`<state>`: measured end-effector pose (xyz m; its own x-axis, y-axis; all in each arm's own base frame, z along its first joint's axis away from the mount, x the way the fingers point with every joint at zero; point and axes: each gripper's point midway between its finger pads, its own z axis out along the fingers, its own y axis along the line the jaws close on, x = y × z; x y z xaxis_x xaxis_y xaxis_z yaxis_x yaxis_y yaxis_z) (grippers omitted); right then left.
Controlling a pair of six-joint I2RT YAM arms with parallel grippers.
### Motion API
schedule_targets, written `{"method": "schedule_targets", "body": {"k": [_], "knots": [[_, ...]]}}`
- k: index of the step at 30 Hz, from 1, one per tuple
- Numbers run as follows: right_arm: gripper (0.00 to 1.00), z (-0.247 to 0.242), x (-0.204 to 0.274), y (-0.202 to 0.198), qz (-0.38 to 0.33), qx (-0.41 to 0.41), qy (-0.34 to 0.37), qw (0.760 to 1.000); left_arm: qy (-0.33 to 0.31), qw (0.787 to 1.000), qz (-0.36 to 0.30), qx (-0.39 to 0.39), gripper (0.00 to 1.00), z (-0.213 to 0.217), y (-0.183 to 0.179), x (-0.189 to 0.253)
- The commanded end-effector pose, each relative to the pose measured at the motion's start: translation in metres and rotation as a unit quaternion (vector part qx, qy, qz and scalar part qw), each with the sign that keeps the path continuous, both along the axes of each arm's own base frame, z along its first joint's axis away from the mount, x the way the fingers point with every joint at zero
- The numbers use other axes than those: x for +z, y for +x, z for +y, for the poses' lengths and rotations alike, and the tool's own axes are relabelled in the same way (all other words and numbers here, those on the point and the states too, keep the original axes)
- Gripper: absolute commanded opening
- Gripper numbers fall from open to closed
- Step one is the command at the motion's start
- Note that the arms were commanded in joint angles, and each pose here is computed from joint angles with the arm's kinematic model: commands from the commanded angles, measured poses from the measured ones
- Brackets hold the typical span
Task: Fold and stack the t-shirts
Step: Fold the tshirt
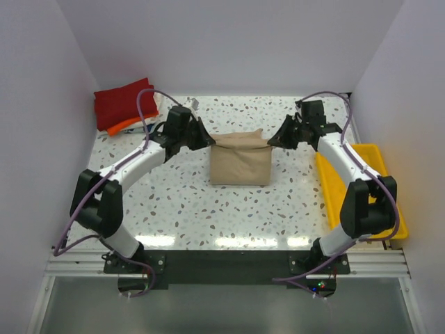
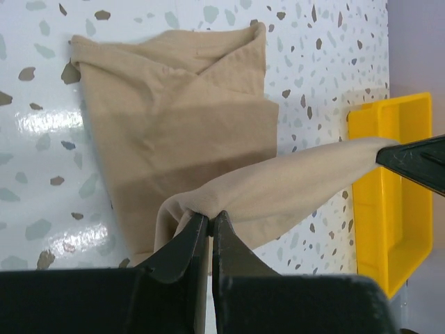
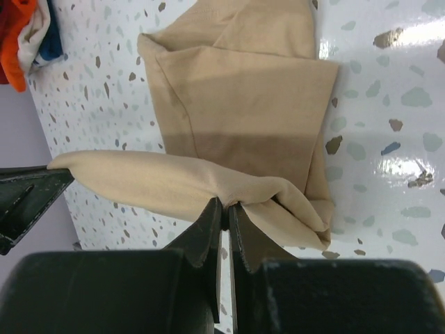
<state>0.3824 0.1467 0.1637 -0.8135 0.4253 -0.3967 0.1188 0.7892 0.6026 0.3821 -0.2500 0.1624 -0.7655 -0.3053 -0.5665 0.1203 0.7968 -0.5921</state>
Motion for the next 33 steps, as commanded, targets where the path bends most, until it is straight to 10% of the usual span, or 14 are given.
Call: {"method": "schedule_targets", "body": {"k": [1, 18, 23, 25, 28, 33], "knots": [[0.00, 0.001, 0.022, 0.032, -0.036, -0.011, 0.015, 0.999, -0.029, 0.999, -0.040, -0.015, 0.00, -0.007, 0.030, 0.026], [0.01, 0.013, -0.027, 0.123, -0.002, -0.012, 0.033, 0.999, -0.065, 0.998, 0.003, 0.009, 0.00, 0.009, 0.112, -0.025], [0.15, 0.011, -0.048, 0.155, -0.009, -0.013, 0.037, 0.999, -0.071, 0.997, -0.011, 0.008, 0.00, 0.015, 0.141, -0.039], [0.32, 0.010, -0.056, 0.177, -0.026, -0.012, 0.042, 0.999, -0.087, 0.995, -0.039, -0.003, 0.11, 0.014, 0.160, -0.036], [0.54, 0.007, -0.055, 0.192, -0.040, 0.006, 0.036, 0.999, -0.091, 0.993, -0.081, -0.005, 0.54, 0.029, 0.185, -0.024], [0.74, -0.004, -0.029, 0.189, -0.072, 0.000, 0.001, 0.997, -0.105, 0.989, -0.101, 0.019, 0.63, 0.055, 0.185, 0.002]]}}
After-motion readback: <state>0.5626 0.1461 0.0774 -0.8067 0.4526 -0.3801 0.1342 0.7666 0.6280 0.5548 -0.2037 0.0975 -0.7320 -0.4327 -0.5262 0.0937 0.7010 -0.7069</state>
